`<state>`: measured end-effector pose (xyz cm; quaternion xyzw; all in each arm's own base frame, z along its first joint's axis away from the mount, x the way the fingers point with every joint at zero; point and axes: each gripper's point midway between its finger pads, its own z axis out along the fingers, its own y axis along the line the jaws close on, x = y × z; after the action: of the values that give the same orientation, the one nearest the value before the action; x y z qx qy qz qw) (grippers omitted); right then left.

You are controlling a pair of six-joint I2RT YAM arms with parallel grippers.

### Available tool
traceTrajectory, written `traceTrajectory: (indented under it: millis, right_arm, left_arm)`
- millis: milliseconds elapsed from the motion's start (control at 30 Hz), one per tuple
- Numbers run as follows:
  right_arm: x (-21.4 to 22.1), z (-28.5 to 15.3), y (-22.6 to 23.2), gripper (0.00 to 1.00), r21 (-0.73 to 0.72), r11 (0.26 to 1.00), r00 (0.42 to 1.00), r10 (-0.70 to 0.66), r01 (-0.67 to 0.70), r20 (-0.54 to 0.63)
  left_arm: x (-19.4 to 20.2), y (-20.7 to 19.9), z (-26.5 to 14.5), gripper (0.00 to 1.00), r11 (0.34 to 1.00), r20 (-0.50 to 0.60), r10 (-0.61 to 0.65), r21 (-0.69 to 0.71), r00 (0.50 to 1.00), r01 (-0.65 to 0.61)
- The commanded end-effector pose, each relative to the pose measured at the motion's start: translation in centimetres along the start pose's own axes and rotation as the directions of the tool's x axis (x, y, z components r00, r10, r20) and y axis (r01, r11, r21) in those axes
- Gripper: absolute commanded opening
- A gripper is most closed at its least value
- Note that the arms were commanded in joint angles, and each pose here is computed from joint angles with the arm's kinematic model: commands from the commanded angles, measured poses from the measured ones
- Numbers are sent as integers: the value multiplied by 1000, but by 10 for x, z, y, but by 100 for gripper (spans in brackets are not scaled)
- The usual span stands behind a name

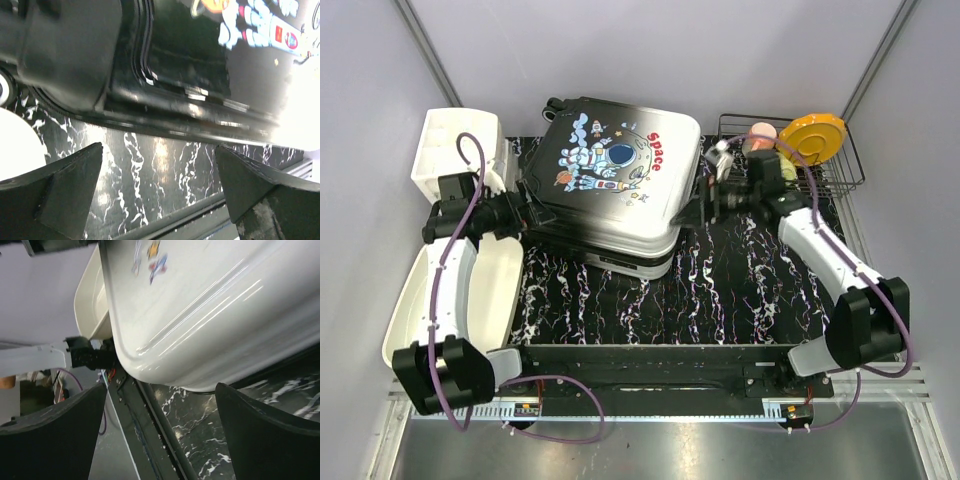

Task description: Open, take out, and arrange the luggage

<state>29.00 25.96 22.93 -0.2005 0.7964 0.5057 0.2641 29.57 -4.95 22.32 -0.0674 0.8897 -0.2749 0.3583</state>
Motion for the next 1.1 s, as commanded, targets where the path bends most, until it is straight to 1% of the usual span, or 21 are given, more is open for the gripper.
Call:
traceTrajectory:
  millis: [0,33,67,100,167,200,333,367,500,567,667,700,767,833,900,967,1000,1033,1067]
  right_arm:
    - [-92,-62,-12,100,94,990,969,-123,105,213]
    - [-108,-69,-23,100,137,984,961,-141,111,239]
    - [-134,-74,-35,100,181,975,947,-175,129,269]
    - [-152,-82,-52,100,246,962,935,-188,115,302]
    - [-188,-83,-71,100,282,952,919,-215,121,332]
    - [-199,-83,-82,100,307,946,913,-216,107,345]
    - [-243,-67,-112,100,304,947,890,-225,105,396]
    - [-255,-60,-126,100,299,950,887,-214,91,410]
    - [-284,-44,-153,100,269,959,872,-206,90,444]
    - [-298,-31,-168,100,234,969,868,-180,76,463]
    - [-310,-15,-182,100,181,980,858,-166,87,486]
    - [-313,-7,-177,100,158,979,849,-191,128,493]
    - [-306,10,-181,100,122,983,859,-177,134,480]
    - [-295,28,-171,100,49,987,880,-157,151,448]
    - [-281,43,-169,100,-27,991,908,-107,129,404]
    - [-260,59,-169,100,-89,994,938,-35,70,345]
    - [-252,61,-161,100,-143,986,950,-36,84,309]
    - [-242,63,-158,94,-181,982,962,8,43,271]
    - [-229,65,-158,91,-211,977,973,43,7,228]
  left_arm:
    - [-50,-6,13,99,999,142,-8,50,990,1]
    - [-48,-5,17,99,998,130,-22,60,991,15]
    - [-47,-5,19,99,998,125,-32,66,992,24]
    - [-46,-5,21,99,997,124,-36,69,992,27]
    - [-41,-3,22,99,997,118,-31,70,992,23]
    - [-40,-4,19,99,998,128,-20,66,992,12]
    - [-23,-3,16,99,998,120,3,69,993,-11]
    - [-20,-3,15,99,997,120,13,72,993,-21]
    - [-8,-7,11,99,996,124,33,82,992,-43]
    - [1,-3,13,99,997,109,22,78,994,-30]
    - [12,2,14,99,998,96,12,64,995,-18]
    - [17,4,15,99,998,87,4,56,996,-9]
    - [26,8,18,99,999,68,-19,50,998,16]
    - [31,10,20,99,998,64,-25,53,998,21]
    - [29,10,21,99,998,73,-29,60,997,24]
    - [30,3,24,99,994,64,-39,107,997,32]
    - [29,0,27,99,991,61,-37,130,997,28]
    - [28,-3,27,99,990,61,-28,143,998,19]
    - [27,-4,28,99,990,62,-13,144,998,3]
